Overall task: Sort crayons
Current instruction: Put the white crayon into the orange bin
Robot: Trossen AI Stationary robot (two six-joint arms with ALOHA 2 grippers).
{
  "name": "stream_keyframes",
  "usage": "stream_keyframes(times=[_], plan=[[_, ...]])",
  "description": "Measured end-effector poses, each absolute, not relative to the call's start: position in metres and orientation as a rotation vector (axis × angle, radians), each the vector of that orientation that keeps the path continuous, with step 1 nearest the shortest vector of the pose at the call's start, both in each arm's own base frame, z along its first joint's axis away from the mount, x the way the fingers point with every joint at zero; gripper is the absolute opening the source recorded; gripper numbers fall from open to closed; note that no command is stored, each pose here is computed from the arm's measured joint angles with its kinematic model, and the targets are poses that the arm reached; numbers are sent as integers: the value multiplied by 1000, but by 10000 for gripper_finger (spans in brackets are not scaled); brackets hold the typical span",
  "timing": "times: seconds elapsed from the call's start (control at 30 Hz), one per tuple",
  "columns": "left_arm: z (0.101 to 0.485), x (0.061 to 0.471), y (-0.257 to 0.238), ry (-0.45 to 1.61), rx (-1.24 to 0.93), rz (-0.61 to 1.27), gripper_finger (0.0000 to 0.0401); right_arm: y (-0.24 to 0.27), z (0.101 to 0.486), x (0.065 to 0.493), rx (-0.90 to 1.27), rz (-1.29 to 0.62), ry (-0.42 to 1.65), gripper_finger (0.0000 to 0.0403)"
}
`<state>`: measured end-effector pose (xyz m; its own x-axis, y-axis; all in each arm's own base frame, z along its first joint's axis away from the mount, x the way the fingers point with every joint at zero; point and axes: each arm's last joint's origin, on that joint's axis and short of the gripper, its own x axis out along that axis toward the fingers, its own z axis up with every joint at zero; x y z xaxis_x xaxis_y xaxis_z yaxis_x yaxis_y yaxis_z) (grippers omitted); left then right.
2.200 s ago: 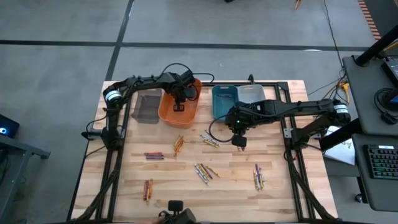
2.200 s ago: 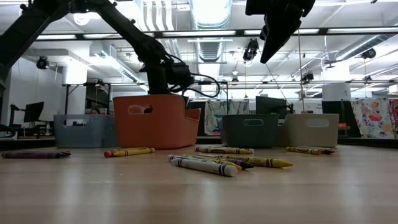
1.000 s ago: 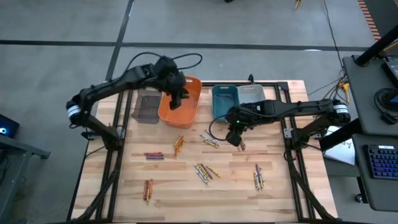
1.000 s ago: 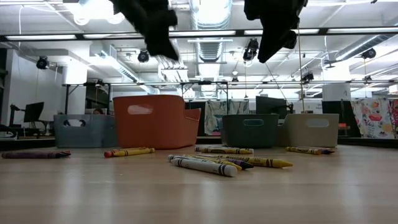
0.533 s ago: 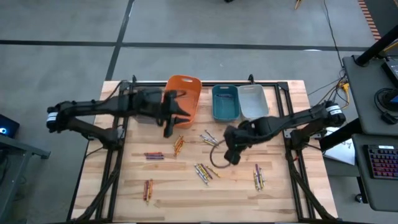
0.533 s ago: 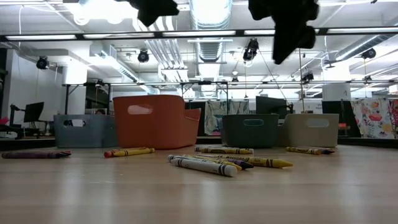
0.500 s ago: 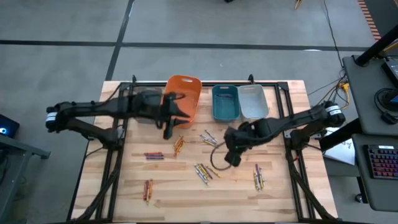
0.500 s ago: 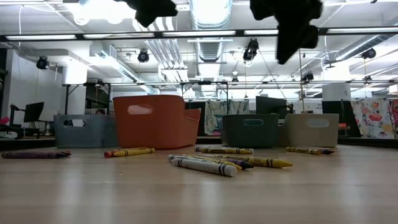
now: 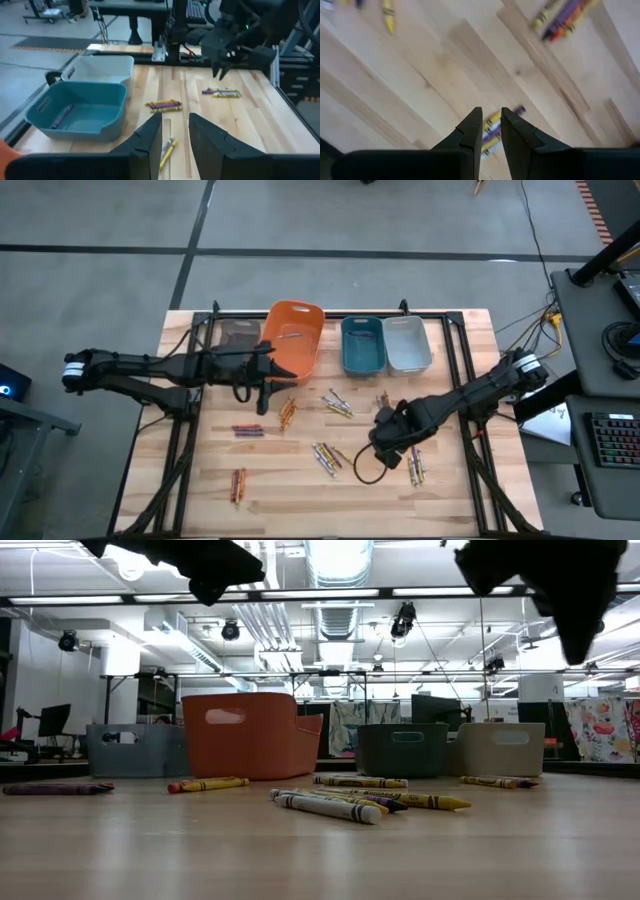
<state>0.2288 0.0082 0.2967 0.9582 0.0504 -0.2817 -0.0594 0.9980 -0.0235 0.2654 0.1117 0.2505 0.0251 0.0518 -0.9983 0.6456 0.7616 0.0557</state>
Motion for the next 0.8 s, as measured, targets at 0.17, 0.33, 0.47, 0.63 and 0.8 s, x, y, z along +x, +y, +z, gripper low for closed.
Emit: stream_keyframes(times=[0.17, 0.33, 0.47, 0.63, 0.8], plan=[[298, 228, 8, 278, -29, 56, 79, 121, 245, 255, 653, -545, 1554, 59], [299, 228, 8, 277, -27, 56, 79, 129, 234, 240, 708, -595, 1627, 59], [299, 228, 8, 276, -26, 56, 79, 133, 221, 228, 712, -645, 1681, 59], [299, 228, 8, 277, -12, 54, 79, 132, 205, 213, 699, -697, 1735, 59], [299, 228, 8, 276, -12, 54, 79, 125, 200, 200, 714, -703, 1721, 59]])
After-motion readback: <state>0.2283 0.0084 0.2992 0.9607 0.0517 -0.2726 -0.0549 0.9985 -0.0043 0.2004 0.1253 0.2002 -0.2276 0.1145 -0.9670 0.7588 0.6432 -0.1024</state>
